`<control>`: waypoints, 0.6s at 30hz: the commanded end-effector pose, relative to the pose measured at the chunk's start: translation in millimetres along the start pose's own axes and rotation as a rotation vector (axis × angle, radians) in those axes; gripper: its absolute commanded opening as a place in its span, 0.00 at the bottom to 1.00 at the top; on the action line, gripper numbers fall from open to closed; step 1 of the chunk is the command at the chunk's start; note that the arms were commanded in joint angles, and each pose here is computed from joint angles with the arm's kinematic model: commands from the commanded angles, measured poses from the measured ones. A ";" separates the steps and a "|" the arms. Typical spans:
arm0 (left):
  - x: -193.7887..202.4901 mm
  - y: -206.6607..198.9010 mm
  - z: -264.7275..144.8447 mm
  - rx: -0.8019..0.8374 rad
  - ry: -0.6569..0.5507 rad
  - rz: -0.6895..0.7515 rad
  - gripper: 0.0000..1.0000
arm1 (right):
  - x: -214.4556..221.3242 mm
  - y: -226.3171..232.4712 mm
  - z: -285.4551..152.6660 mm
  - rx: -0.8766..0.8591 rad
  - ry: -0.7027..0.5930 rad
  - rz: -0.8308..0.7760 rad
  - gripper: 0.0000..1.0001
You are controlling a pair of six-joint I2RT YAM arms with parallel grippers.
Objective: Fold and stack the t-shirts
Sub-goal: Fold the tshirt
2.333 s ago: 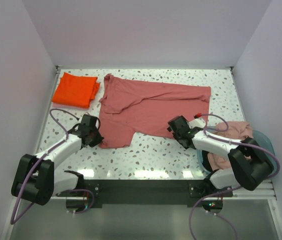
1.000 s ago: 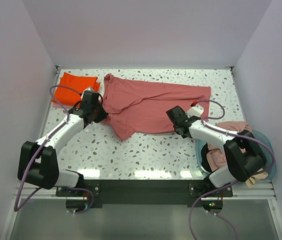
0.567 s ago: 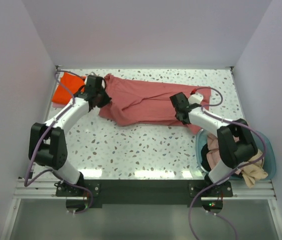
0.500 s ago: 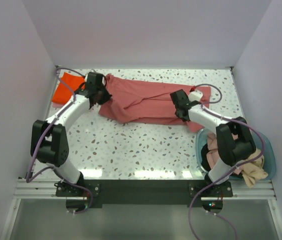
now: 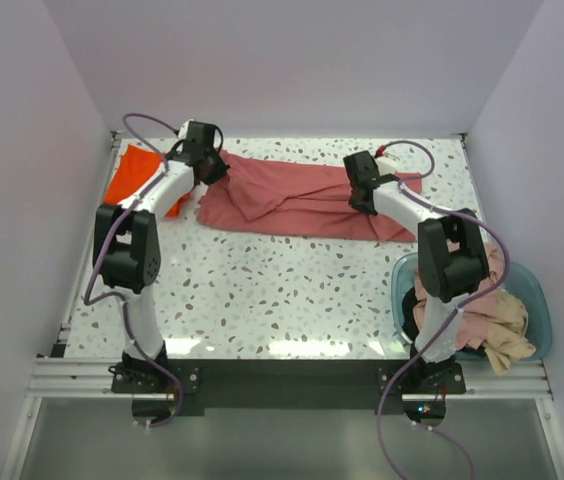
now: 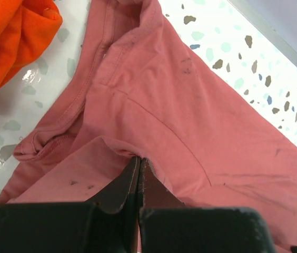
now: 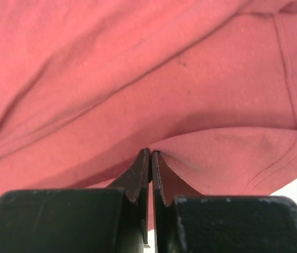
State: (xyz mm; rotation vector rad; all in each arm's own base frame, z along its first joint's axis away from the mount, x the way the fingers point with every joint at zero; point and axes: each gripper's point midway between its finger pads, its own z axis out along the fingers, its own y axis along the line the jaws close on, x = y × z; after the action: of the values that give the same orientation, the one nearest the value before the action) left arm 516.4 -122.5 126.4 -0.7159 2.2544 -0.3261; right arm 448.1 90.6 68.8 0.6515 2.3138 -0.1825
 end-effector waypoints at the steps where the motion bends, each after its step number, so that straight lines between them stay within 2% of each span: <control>1: -29.5 -8.0 6.0 -0.007 -0.084 0.000 0.00 | -19.7 8.6 6.3 -0.021 -0.005 -0.013 0.00; 5: -34.5 -4.4 23.6 -0.046 -0.102 -0.005 0.00 | -21.4 9.5 22.2 -0.018 0.023 -0.008 0.00; 6: -35.0 -2.3 26.9 -0.059 -0.102 -0.005 0.00 | -20.5 10.1 26.1 -0.016 0.030 -0.015 0.02; 7: -43.6 -6.3 28.4 -0.058 -0.119 -0.010 0.00 | -26.9 12.4 29.3 -0.024 0.029 -0.010 0.08; 9: -40.9 0.9 46.2 -0.085 -0.096 -0.006 0.36 | -20.2 9.4 42.0 -0.005 0.065 -0.053 0.20; 10: -50.5 -7.8 45.6 -0.065 -0.099 -0.003 0.56 | -22.8 7.2 44.7 0.003 0.076 -0.064 0.35; 11: -45.7 -6.3 55.1 -0.068 -0.074 0.011 0.80 | -29.5 6.8 44.4 0.012 0.081 -0.077 0.44; 12: -45.1 -4.7 55.1 -0.077 -0.055 0.021 1.00 | -29.2 4.0 47.4 0.017 0.092 -0.122 0.59; 15: -54.8 -17.5 44.7 -0.035 -0.062 0.037 1.00 | -38.1 -0.5 35.1 0.003 0.101 -0.204 0.73; 16: -43.2 -9.0 45.2 -0.046 -0.037 0.043 1.00 | -31.8 -7.1 32.2 0.008 0.117 -0.232 0.75; 18: -44.7 -15.6 25.2 0.008 -0.050 0.045 1.00 | -39.8 -10.7 15.4 -0.037 0.090 -0.286 0.77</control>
State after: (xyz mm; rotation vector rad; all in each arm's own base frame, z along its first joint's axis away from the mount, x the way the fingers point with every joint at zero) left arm 579.1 -108.3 105.0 -0.7210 2.2493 -0.2353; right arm 488.8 62.5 43.8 0.4845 2.4833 -0.2565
